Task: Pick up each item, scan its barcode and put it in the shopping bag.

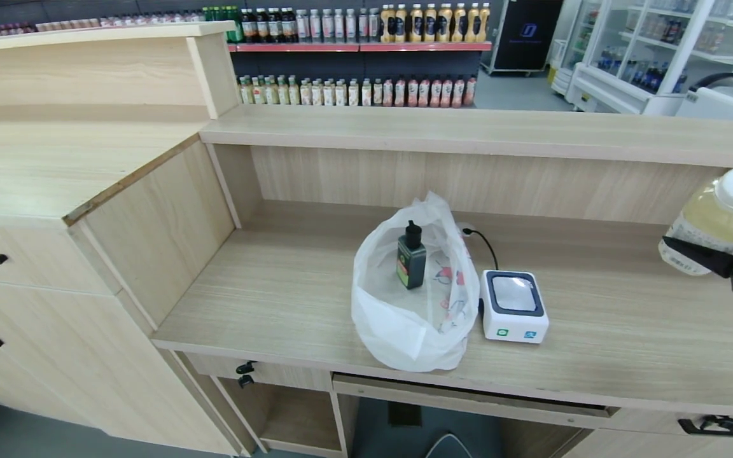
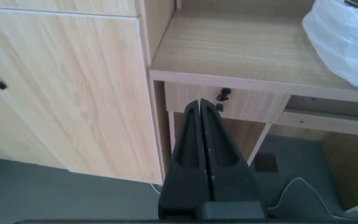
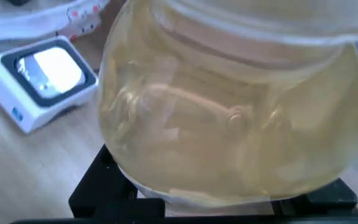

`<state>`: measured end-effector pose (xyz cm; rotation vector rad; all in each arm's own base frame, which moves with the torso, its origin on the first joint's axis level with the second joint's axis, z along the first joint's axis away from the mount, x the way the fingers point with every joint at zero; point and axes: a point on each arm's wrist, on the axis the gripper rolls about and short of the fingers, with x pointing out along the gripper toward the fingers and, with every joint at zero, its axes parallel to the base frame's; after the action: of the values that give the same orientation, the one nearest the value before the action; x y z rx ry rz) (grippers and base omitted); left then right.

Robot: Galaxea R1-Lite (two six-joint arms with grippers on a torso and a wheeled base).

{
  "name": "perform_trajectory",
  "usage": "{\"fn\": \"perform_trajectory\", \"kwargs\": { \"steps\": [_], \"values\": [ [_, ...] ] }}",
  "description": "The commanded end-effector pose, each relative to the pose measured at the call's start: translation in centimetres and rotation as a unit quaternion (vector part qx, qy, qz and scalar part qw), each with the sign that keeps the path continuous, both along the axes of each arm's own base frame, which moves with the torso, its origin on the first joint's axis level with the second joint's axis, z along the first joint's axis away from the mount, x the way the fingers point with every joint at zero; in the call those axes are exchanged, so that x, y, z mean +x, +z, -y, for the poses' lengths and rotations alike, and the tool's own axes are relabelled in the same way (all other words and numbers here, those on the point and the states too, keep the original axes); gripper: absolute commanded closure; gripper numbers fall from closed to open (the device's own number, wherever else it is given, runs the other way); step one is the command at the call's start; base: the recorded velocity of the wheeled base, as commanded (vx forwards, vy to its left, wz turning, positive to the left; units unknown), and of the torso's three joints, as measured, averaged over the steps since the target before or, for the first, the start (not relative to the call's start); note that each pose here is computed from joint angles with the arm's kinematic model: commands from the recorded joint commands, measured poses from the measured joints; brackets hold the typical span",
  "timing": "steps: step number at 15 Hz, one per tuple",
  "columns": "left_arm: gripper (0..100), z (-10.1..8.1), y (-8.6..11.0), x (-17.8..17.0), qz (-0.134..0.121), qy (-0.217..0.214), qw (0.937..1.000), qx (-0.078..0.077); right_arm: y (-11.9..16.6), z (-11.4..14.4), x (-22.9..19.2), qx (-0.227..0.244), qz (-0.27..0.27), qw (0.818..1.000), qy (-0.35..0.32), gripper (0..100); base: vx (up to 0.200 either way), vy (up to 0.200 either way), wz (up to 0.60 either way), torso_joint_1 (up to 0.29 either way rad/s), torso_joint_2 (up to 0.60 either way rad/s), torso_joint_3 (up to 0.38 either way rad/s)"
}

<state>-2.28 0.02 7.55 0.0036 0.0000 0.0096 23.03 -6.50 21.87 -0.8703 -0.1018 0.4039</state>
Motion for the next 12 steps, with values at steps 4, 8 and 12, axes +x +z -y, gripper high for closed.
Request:
{"fn": "perform_trajectory", "kwargs": {
  "steps": [4, 8, 12],
  "values": [
    [100, 0.0, 0.0, 0.0, 0.0, 0.001, 1.0, 0.0, -5.0, 0.2, 4.9, -0.015, -0.027, 0.991, 0.127, 100, 0.0, 0.0, 0.0, 0.0, 0.0, 0.0],
    [100, 0.0, 0.0, 0.0, 0.0, 0.001, 1.0, 0.0, -7.2, 1.5, 6.1, -0.062, -0.017, 0.988, 0.141, 100, 0.0, 0.0, 0.0, 0.0, 0.0, 0.0],
    [100, 0.0, 0.0, 0.0, 0.0, 0.001, 1.0, 0.0, -8.1, 1.2, 6.8, -0.084, -0.011, 0.984, 0.158, 100, 0.0, 0.0, 0.0, 0.0, 0.0, 0.0]
  ]
}}
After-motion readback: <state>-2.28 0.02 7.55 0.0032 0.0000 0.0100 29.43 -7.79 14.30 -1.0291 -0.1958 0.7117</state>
